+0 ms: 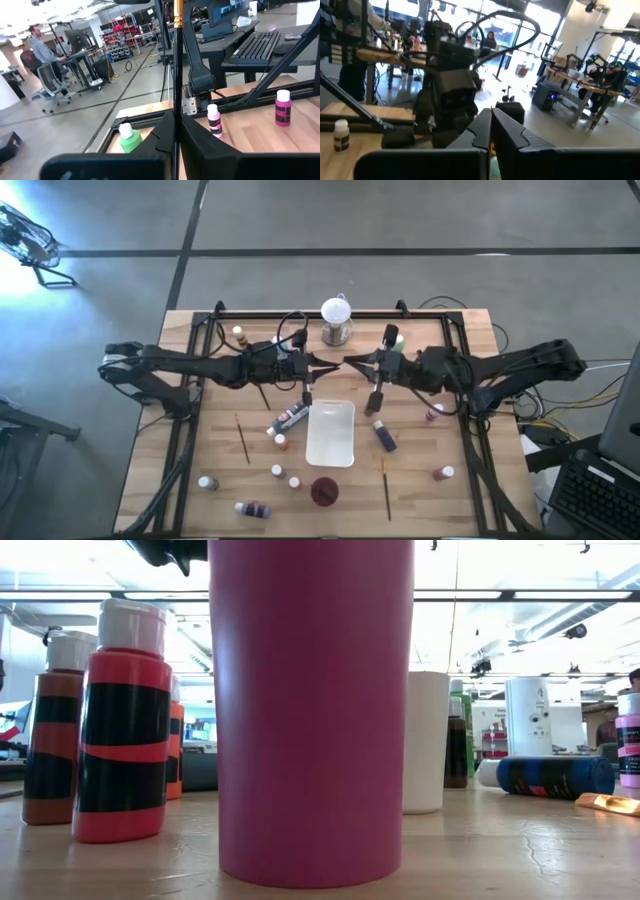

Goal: Pick & Place Paint Supplies
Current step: Put the gold paint brush into the red cup

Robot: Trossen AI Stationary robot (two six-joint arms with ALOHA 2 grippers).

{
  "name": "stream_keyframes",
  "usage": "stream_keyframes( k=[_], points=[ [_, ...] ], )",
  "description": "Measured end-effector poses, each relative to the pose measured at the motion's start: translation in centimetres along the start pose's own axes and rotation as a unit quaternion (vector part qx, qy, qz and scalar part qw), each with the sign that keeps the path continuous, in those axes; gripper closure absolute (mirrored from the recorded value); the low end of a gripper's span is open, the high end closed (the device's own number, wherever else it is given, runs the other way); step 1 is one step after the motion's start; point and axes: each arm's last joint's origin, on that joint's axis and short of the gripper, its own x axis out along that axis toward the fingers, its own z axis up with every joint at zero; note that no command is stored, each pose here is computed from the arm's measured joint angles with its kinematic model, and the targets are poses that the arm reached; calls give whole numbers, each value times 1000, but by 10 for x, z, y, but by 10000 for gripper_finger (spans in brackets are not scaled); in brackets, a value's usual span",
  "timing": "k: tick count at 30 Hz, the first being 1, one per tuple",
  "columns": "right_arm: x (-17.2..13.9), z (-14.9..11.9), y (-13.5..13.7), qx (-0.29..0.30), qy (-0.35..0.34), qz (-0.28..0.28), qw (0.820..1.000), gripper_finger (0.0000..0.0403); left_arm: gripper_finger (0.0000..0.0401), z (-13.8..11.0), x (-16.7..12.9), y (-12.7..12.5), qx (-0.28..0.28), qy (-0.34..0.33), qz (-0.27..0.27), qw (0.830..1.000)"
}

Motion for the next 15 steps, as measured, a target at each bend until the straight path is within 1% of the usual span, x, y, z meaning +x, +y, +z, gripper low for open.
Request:
stream_keyframes(
  k=[3,7,10,15],
  points=[
    [-6,1,-3,4,9,0,1000,395,345,1,-2,1,-15,2,-1,1000],
    [-10,3,-5,12,8,0,1000,395,301,7,-6,3,-17,-12,3,1000],
    [-10,3,-5,3,10,1,1000,395,285,7,-6,2,-13,-6,3,1000],
    [-20,7,-10,3,25,6,1000,395,277,10,-17,6,3,30,16,999]
  ],
)
